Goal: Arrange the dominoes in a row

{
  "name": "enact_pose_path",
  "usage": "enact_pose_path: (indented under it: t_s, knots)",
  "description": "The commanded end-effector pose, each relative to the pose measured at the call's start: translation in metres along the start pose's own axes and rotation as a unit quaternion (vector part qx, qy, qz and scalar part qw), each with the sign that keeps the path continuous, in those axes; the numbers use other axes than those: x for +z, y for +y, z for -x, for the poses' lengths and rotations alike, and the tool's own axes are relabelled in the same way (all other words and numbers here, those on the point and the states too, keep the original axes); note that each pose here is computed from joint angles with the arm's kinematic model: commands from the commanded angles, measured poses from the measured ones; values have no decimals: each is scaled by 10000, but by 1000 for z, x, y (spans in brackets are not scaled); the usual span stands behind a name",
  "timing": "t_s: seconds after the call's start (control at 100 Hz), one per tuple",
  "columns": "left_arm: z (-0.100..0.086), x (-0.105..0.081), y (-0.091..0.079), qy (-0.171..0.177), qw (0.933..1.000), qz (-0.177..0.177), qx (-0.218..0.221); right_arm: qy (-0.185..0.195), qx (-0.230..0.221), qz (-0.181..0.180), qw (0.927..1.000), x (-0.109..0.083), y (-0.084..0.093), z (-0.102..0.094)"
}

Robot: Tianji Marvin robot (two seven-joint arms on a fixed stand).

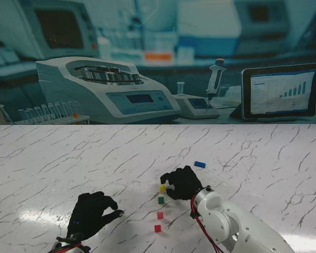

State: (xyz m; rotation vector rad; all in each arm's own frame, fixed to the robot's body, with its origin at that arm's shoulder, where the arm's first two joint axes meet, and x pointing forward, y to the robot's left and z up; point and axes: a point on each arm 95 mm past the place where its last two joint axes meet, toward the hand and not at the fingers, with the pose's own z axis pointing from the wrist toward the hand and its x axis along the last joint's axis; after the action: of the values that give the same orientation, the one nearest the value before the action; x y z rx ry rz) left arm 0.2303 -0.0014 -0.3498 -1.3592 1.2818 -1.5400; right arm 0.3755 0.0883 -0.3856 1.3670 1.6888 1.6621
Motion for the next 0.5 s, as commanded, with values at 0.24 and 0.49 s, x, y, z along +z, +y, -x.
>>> enact_pose_path:
  t_s: [0.24,0.49]
  knots:
    - [-4,-1,4,97,9999,73,-90,-88,-94,-116,9998,-11,9,11]
    - [-4,-2,4,88,9999,57,-76,-284,-331,103,9990,-16,25,22]
